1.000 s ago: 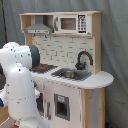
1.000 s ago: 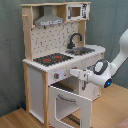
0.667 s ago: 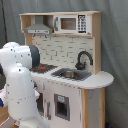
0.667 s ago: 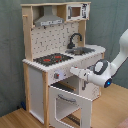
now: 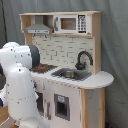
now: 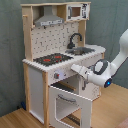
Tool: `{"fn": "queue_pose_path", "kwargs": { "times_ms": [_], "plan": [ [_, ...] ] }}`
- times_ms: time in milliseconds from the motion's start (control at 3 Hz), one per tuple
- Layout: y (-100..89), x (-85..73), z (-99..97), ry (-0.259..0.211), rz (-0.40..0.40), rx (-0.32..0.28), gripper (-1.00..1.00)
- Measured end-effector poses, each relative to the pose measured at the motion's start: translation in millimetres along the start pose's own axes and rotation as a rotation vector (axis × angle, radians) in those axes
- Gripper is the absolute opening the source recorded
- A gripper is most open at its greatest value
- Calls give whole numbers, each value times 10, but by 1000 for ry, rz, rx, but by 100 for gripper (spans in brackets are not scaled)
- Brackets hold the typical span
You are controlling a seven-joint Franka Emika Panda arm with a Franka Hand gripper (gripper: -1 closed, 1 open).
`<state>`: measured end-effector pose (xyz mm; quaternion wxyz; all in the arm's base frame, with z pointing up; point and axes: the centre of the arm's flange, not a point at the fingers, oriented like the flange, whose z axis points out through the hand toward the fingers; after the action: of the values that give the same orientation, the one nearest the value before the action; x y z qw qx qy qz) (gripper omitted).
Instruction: Play with the kitchen
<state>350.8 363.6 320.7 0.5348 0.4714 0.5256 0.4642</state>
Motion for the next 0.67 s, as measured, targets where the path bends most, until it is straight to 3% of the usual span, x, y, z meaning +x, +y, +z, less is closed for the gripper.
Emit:
{"fn": "queue_pose_path", "kwargs": {
  "times_ms": [667],
  "plan": [
    [9,8,0,1,211,-1,-100]
  ]
}}
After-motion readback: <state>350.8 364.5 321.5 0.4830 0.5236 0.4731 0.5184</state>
